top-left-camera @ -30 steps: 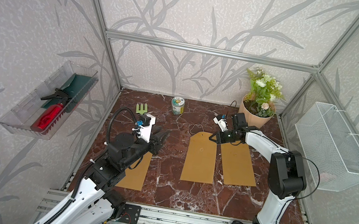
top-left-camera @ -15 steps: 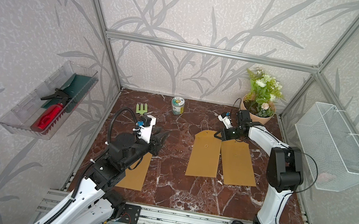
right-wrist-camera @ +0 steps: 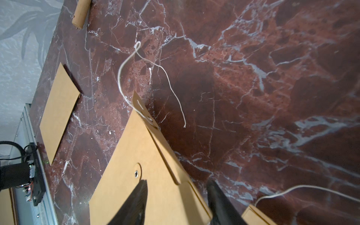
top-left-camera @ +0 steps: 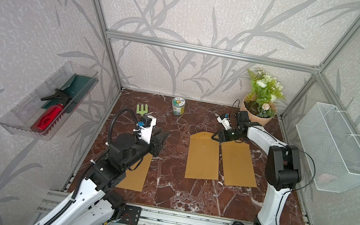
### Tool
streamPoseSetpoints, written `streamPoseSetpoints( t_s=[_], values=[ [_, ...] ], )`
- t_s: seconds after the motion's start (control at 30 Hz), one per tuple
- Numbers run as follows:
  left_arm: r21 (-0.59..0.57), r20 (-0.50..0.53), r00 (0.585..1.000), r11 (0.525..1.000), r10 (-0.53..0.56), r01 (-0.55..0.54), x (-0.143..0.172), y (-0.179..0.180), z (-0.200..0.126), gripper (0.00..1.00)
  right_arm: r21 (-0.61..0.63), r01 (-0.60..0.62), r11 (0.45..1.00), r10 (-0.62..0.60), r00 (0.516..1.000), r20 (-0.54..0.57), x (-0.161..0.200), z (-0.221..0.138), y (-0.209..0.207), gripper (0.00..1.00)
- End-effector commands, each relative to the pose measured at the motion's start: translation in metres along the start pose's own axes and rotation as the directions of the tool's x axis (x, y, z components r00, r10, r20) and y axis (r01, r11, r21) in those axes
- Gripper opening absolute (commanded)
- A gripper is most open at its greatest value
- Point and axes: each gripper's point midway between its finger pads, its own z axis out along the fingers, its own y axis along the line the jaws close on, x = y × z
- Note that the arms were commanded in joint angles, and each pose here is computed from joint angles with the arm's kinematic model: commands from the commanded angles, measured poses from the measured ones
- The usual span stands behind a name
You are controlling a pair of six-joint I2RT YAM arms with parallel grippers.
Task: Open the file bag
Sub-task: Place the file bag at the center of the board.
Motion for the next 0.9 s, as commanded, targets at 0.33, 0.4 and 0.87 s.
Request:
streamPoseSetpoints(
  t_s=[0.33,0.4,0.87],
  values=[
    [-0.206,-0.022,1.0,0.978,0.002,-0.006,0.002,0.036,-0.006,0.42,0.287,0.001,0.958,-0.05,0.985,0.163,-0.03,-0.08,0.001,0.61],
    [-0.283,-0.05,0.999,0.959,-0.009,-0.006,0.008,0.049,-0.008,0.44,0.291,0.002,0.957,-0.059,0.98,0.188,-0.032,-0.092,0.01,0.62],
    [-0.731,-0.177,0.97,0.682,-0.164,-0.018,0.067,0.137,-0.054,0.63,0.098,0.083,0.992,-0.101,0.975,0.197,-0.007,-0.05,0.142,0.75]
  ],
)
